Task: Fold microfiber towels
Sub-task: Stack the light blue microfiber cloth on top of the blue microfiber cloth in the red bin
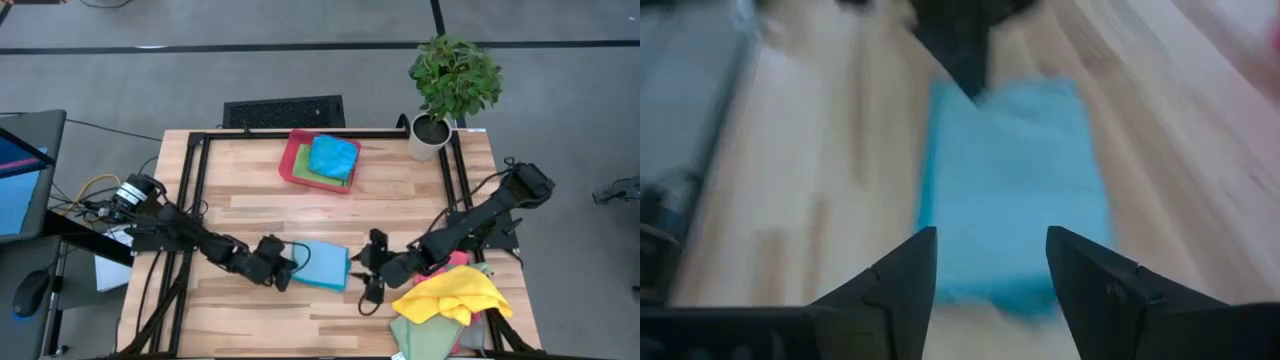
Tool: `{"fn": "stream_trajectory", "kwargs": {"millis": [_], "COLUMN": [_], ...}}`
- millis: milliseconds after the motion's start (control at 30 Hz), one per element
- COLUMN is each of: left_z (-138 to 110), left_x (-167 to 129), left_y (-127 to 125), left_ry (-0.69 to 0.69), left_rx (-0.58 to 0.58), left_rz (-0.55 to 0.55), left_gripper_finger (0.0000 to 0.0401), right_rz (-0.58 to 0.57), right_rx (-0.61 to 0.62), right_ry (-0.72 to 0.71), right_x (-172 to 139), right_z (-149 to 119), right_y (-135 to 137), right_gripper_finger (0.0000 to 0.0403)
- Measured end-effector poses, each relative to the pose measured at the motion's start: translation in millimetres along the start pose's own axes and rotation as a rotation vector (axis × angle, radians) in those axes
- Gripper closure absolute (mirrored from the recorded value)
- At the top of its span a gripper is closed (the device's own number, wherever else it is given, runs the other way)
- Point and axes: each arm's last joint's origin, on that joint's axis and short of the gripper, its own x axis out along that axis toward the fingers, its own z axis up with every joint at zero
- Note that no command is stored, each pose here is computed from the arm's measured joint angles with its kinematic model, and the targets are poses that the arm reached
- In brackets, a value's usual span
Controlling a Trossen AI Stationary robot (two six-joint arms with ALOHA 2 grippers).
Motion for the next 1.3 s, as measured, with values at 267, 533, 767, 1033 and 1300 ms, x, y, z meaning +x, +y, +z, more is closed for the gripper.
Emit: {"fn": "stream_trajectory", "kwargs": {"millis": [267,533,767,1033,1300], "left_z": [9.0,6.1,2.8,-27.1,-18.5], "left_x": [-12.0,-14.3,-33.5,-36.2,-27.7], "left_y": [-15.1,-2.1,-22.3,-34.9,-36.5], "left_ry": [0.028,0.094,0.060,0.132,0.160], "left_rx": [0.108,0.122,0.246,0.762,1.062], "left_rz": [0.078,0.167,0.039,0.048,0.038], "left_gripper_finger": [0.0364,0.0270,0.0235,0.0251,0.0223], "right_rz": [0.012,0.012,0.000,-0.019,-0.006], "right_rx": [-0.153,-0.232,-0.275,-0.258,-0.234], "right_ry": [-0.017,0.051,0.091,0.129,0.109], "right_x": [51.4,76.5,92.7,98.2,92.2], "right_z": [-5.5,-7.2,-16.5,-22.6,-17.9], "right_y": [23.9,35.3,42.6,41.6,44.5], "right_gripper_finger": [0.0183,0.0169,0.0160,0.0172,0.0173]}}
